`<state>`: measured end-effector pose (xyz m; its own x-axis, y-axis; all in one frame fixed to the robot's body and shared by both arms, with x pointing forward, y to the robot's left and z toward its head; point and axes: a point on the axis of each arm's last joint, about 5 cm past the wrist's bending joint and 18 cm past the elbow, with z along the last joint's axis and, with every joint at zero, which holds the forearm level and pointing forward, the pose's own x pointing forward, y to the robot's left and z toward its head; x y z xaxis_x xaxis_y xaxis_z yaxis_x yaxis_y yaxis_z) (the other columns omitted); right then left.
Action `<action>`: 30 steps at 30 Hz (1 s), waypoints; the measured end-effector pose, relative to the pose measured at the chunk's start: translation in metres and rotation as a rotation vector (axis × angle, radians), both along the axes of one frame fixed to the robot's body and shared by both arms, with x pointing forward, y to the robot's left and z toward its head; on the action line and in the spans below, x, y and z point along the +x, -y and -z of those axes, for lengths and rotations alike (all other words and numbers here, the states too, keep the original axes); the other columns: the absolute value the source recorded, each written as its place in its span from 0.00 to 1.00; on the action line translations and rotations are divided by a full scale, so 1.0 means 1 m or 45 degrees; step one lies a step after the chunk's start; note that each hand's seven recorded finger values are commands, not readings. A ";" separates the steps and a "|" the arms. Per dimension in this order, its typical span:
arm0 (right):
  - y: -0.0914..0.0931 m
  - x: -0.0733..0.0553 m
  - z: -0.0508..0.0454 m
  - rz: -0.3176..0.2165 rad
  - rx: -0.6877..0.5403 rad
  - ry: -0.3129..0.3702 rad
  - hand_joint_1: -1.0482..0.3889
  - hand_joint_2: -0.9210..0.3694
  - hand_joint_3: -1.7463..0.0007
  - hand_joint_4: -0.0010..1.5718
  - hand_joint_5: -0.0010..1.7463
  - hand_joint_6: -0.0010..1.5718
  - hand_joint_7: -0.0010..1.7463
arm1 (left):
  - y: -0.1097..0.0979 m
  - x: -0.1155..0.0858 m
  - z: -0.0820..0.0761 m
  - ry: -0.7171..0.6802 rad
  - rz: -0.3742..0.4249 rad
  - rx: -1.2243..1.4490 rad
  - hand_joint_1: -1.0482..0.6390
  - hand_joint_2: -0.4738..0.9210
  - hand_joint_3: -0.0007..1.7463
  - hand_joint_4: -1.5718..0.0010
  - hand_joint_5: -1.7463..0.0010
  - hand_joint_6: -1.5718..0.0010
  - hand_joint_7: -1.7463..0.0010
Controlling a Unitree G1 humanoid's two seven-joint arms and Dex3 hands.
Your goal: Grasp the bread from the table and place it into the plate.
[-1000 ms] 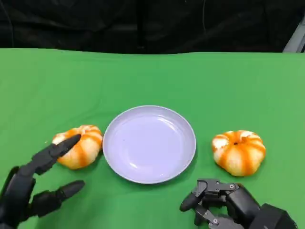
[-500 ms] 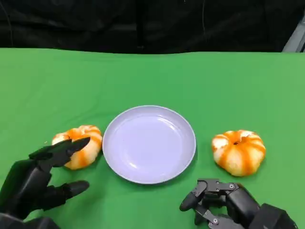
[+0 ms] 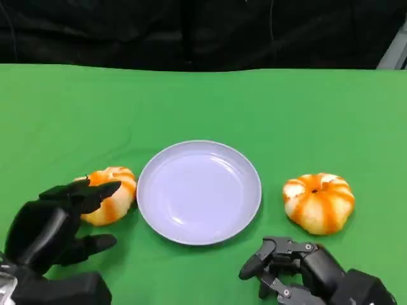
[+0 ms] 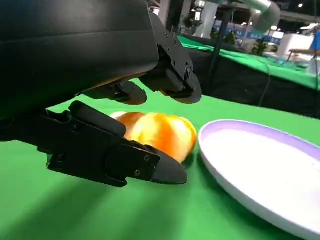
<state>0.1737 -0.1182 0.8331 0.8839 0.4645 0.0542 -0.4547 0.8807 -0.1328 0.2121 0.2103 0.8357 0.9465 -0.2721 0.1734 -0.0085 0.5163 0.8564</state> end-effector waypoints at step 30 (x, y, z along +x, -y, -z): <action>0.000 -0.001 0.0033 0.002 -0.004 -0.022 0.65 0.00 0.73 0.43 0.87 0.51 0.58 | 0.016 0.038 0.001 -0.180 -0.054 0.145 0.23 1.00 0.08 0.71 1.00 0.74 1.00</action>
<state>0.1732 -0.1182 0.8298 0.8854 0.4633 0.0372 -0.4556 0.8810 -0.1277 0.2498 0.1943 0.8349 0.9702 -0.2420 0.0078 0.0969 0.4176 0.9034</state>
